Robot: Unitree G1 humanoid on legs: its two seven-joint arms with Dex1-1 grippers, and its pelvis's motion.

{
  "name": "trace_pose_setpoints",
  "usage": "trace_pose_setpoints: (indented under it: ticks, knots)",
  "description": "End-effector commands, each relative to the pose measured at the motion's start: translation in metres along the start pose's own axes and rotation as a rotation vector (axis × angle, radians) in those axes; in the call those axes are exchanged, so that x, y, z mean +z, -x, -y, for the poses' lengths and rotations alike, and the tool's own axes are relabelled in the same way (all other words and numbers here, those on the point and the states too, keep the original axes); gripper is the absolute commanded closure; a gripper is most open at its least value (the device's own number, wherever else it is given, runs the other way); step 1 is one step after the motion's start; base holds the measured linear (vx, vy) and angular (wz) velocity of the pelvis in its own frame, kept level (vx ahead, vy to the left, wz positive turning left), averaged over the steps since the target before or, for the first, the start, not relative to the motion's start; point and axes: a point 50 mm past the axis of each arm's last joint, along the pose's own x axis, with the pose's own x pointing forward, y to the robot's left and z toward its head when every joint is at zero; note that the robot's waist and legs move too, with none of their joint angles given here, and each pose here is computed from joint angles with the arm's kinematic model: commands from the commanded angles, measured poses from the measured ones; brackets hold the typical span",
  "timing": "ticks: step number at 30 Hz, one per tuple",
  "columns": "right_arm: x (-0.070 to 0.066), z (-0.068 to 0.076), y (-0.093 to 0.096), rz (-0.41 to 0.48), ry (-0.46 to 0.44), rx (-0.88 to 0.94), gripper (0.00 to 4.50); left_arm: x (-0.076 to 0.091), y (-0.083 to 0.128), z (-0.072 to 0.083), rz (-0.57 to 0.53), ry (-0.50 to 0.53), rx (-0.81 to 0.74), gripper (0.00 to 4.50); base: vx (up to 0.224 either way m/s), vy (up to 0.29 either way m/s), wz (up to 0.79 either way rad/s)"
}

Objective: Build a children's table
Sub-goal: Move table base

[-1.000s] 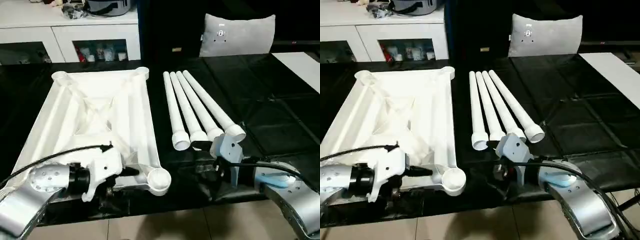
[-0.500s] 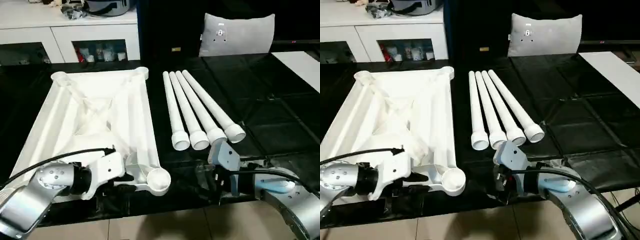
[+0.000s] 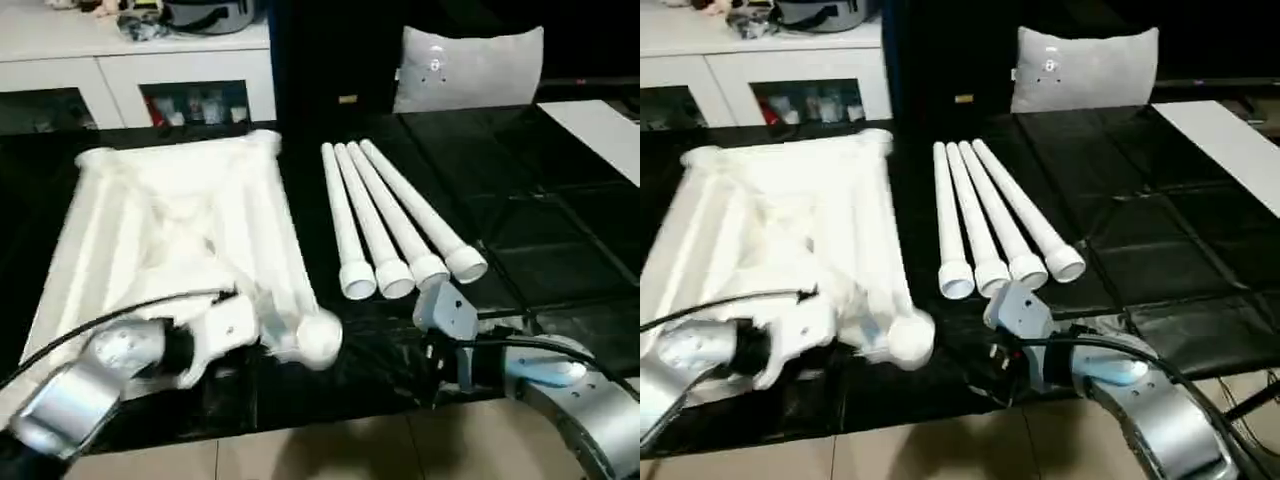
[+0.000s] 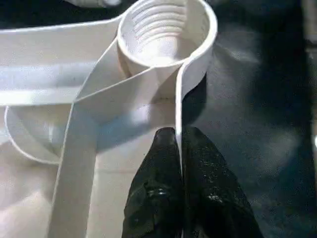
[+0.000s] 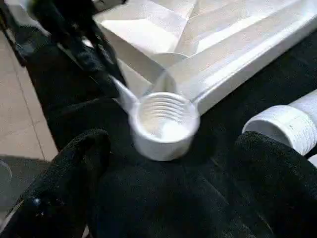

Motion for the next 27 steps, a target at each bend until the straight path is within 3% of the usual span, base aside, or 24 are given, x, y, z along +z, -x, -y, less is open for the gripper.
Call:
trace_pose_setpoints:
  ticks: [1,8,12,15,19,22,27]
  knots:
    - [0.004,0.004,-0.001,0.005,0.014,-0.02,0.0,0.004,0.008,-0.013,0.001,-0.019,0.062,4.48,0.0,0.0,0.0]
    - [0.008,0.015,-0.005,0.026,-0.005,-0.097,0.0,0.0,0.005,-0.025,-0.031,-0.055,0.066,4.48,0.0,0.0,0.0]
    - [0.016,0.024,-0.007,0.099,-0.05,-0.152,0.0,-0.002,0.007,-0.031,-0.009,-0.046,0.1,4.48,0.0,0.0,0.0]
    - [0.019,0.026,-0.008,0.119,-0.096,-0.164,0.0,0.002,0.008,-0.031,0.038,-0.029,0.094,3.92,0.0,0.0,0.0]
    - [0.028,0.035,-0.013,0.162,-0.145,-0.282,0.0,0.01,0.012,-0.026,0.11,-0.002,0.09,3.57,0.0,0.0,0.0]
    - [0.033,0.042,-0.019,0.136,-0.128,-0.357,0.0,0.013,0.017,-0.023,0.124,0.017,0.115,3.43,0.0,0.0,0.0]
    - [0.038,0.046,-0.027,0.124,-0.074,-0.395,0.0,0.028,0.023,-0.021,0.242,0.079,0.185,3.07,0.0,0.0,0.0]
